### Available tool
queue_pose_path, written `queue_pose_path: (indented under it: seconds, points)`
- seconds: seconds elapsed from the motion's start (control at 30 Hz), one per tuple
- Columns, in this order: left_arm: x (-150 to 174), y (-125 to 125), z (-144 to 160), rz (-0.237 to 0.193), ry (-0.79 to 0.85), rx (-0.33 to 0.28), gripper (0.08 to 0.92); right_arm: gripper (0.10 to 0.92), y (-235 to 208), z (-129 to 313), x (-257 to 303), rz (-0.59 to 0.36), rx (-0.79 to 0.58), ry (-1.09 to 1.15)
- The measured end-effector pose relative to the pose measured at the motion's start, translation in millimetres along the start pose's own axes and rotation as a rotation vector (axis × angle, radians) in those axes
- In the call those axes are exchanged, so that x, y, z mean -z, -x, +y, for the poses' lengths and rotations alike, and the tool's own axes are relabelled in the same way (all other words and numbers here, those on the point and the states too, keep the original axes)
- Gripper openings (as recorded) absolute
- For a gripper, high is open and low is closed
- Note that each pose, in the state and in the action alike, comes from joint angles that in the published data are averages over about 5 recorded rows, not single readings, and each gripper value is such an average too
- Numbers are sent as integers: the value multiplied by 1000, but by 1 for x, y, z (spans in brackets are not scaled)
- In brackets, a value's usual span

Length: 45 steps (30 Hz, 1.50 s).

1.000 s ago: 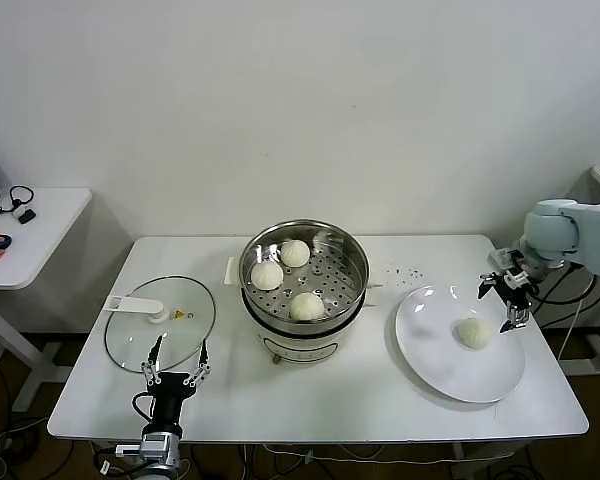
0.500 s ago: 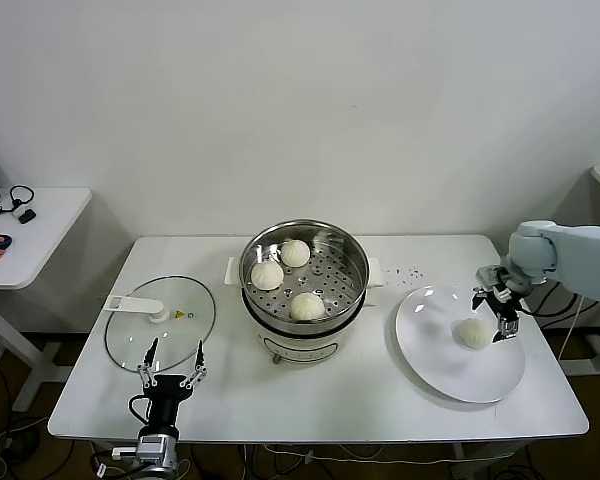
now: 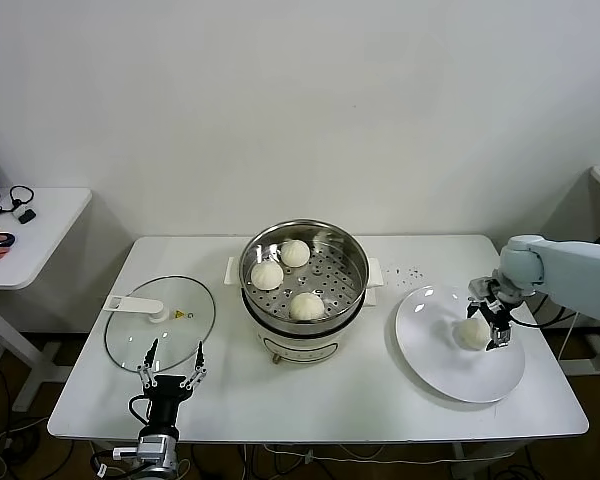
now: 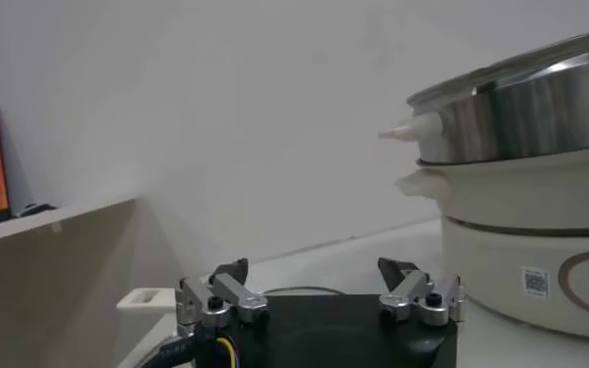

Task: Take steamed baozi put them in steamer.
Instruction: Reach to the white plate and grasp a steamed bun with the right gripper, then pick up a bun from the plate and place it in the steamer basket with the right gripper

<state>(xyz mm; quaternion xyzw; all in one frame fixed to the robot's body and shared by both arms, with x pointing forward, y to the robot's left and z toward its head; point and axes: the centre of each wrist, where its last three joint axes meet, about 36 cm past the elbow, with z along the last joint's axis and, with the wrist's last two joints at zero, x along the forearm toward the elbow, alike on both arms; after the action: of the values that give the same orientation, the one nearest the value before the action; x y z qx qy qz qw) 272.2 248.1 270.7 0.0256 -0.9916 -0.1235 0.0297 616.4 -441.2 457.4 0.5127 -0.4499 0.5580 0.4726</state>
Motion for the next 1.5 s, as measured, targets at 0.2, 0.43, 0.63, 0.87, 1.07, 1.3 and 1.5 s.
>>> queue_pose_path:
  seconds: [0.2,0.43,0.63,0.87,1.07,1.3,1.5]
  points:
    - [1,0,0,-2,0,0,823,818,5,1,2,-2,1,0]
    - [2,-1,-1,-4,1,-2,823,655,4,0,3,2,-3,-2]
    - [3,-1,-1,-8,1,-3,823,572,0,1,2,4,-8,-1]
    - [7,2,-2,-18,-1,-5,823,577,-25,-5,7,0,-24,-9]
    - [9,5,-5,-25,-5,-13,823,577,-77,-18,18,0,-50,-33]
    - [11,8,-10,-30,-11,-28,823,584,-156,-30,39,3,-101,-53]
    - [16,11,-16,-37,-14,-47,823,585,-215,-30,69,-20,-145,-40]
